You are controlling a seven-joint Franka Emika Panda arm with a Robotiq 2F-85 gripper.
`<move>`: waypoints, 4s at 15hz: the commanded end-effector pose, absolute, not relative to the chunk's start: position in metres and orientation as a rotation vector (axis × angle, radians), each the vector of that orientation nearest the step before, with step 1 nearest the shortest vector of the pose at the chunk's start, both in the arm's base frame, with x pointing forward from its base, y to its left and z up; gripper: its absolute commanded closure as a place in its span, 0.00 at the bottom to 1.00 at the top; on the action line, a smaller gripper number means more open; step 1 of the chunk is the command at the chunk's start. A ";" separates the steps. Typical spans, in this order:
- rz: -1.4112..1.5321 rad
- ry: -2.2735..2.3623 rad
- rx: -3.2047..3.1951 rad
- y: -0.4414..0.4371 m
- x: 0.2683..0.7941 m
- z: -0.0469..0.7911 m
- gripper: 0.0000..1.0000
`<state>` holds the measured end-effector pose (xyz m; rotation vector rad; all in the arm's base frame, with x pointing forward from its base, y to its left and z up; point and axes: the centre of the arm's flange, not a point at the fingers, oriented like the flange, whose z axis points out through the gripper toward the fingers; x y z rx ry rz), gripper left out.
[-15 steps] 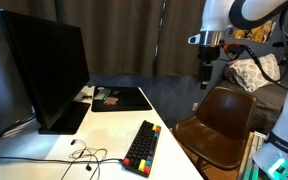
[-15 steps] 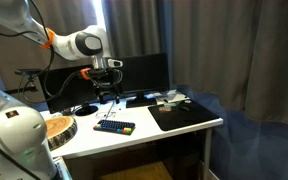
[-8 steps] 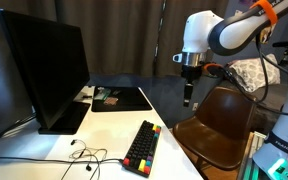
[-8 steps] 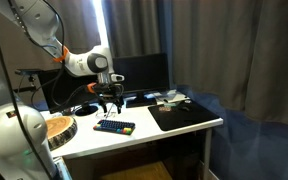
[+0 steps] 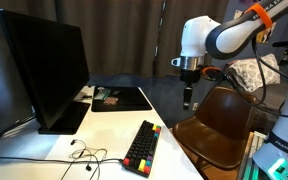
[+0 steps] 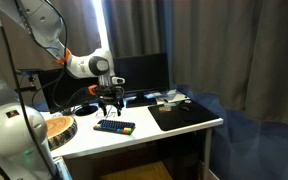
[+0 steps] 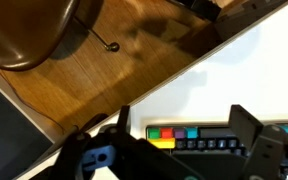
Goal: Move the computer keyboard forward towards the desktop computer monitor
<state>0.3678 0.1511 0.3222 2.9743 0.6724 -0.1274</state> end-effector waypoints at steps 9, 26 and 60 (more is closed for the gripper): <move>-0.348 0.665 3.012 0.174 0.377 0.219 0.50; 0.088 0.427 3.014 0.187 0.413 0.151 1.00; 0.194 0.398 2.979 0.198 0.463 0.161 1.00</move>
